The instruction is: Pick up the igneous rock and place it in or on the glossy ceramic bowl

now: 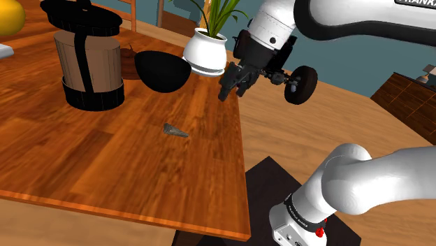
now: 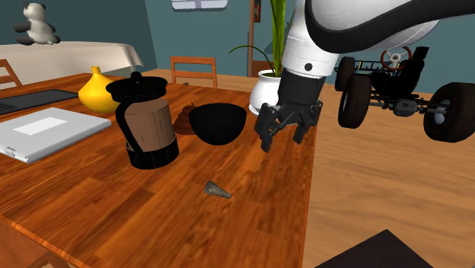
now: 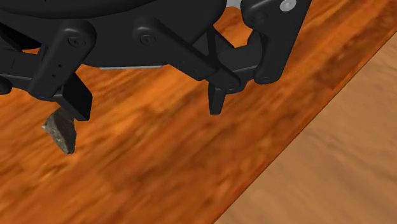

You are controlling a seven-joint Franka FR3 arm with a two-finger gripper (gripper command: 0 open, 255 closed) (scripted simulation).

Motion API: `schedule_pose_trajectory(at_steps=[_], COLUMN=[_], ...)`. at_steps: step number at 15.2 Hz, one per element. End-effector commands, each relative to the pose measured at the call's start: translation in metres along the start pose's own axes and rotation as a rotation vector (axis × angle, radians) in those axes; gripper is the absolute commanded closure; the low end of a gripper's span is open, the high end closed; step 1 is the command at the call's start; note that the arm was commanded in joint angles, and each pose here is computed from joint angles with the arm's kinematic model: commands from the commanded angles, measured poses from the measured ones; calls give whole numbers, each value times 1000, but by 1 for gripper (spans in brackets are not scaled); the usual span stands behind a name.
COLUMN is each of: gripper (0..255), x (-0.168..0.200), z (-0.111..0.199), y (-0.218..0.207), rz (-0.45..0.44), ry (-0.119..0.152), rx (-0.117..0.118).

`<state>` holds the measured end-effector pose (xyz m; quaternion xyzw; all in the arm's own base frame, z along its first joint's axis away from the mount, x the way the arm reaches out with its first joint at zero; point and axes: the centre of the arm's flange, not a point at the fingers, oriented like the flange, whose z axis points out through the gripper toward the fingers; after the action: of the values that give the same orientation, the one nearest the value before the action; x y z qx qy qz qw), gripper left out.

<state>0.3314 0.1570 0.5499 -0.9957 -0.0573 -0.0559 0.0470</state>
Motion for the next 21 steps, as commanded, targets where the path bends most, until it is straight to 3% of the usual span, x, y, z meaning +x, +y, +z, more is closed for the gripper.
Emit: schedule_pose_trajectory(at_steps=[1, 11, 21], gripper=[0, 0, 0], x=[4, 28, 32], z=[11, 64, 106], y=[-24, -133, -140], rz=[-18, -107, -110], ry=[15, 84, 86], rx=[9, 49, 51])
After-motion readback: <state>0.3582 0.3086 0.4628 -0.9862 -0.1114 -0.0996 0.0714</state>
